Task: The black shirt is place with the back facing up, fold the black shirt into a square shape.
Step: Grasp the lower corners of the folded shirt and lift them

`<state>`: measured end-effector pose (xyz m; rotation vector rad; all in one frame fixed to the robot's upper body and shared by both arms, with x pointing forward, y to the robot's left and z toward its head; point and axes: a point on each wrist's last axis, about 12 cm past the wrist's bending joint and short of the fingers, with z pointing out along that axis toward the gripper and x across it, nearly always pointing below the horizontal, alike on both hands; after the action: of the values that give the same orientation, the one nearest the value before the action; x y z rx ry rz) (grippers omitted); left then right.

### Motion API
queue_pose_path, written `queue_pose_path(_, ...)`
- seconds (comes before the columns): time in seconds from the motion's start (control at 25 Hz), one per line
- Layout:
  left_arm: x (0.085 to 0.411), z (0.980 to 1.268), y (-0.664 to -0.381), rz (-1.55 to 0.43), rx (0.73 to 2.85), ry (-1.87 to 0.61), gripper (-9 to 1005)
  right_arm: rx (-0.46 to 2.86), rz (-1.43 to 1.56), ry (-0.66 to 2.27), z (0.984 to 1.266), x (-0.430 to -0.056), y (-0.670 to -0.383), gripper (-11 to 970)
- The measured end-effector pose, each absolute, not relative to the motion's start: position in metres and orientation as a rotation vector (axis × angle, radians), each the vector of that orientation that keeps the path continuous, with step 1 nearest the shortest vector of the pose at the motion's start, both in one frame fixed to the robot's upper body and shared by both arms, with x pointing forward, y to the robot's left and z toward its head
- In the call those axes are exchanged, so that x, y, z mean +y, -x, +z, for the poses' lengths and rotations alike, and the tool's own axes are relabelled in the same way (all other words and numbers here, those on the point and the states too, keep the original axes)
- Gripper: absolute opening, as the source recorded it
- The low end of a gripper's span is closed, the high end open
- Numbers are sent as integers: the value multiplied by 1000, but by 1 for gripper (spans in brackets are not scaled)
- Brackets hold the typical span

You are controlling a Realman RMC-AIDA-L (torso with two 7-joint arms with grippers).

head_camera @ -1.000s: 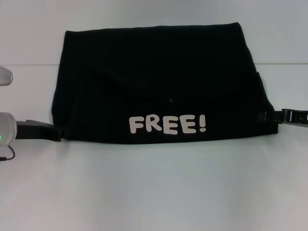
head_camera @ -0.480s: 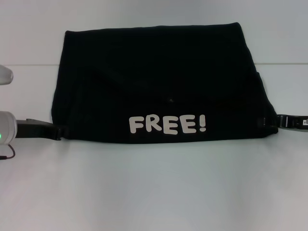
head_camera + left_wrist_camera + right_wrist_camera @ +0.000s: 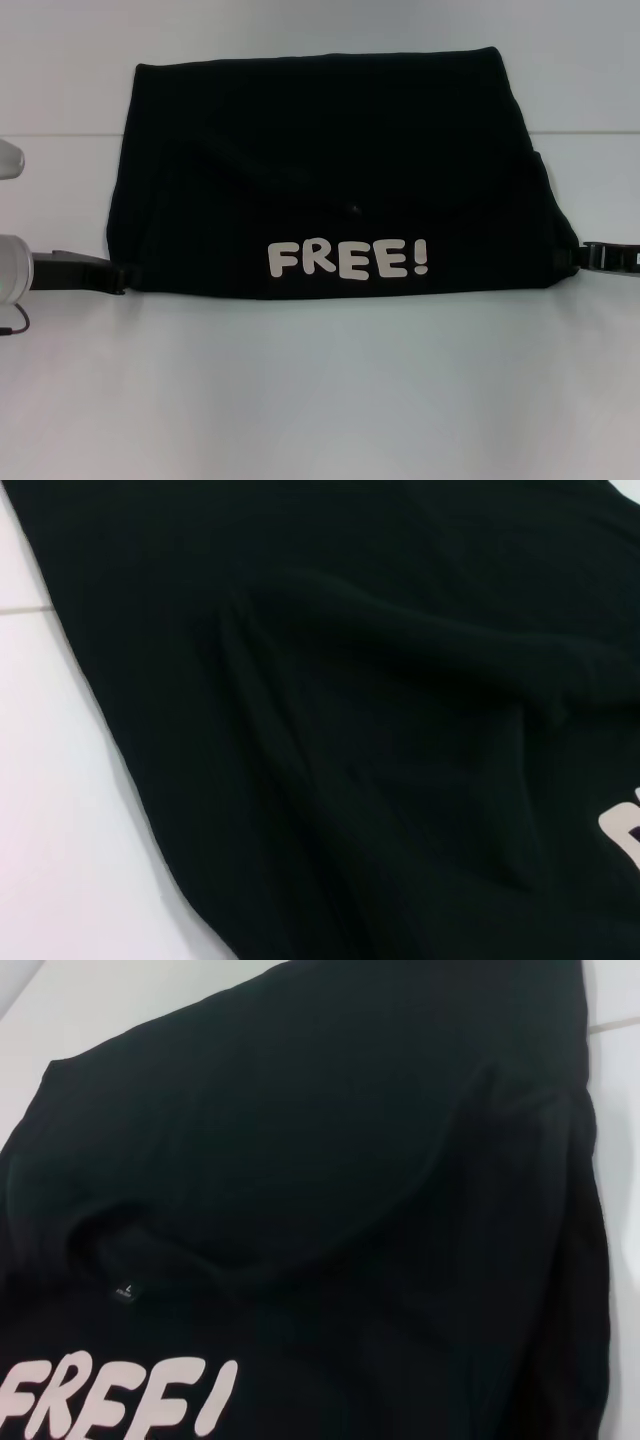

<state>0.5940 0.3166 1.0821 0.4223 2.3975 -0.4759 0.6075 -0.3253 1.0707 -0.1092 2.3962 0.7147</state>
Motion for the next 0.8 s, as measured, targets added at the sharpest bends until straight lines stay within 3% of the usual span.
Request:
queue_pose_path(0.36,317,1096,-576,-627,2419,-508,8,2375,825,146,1064,-337,-580,22)
queue_pose_path(0.8,334,1105,-548,-764,2442,-591,8,2305,1005,178,1043,-363,-508,22)
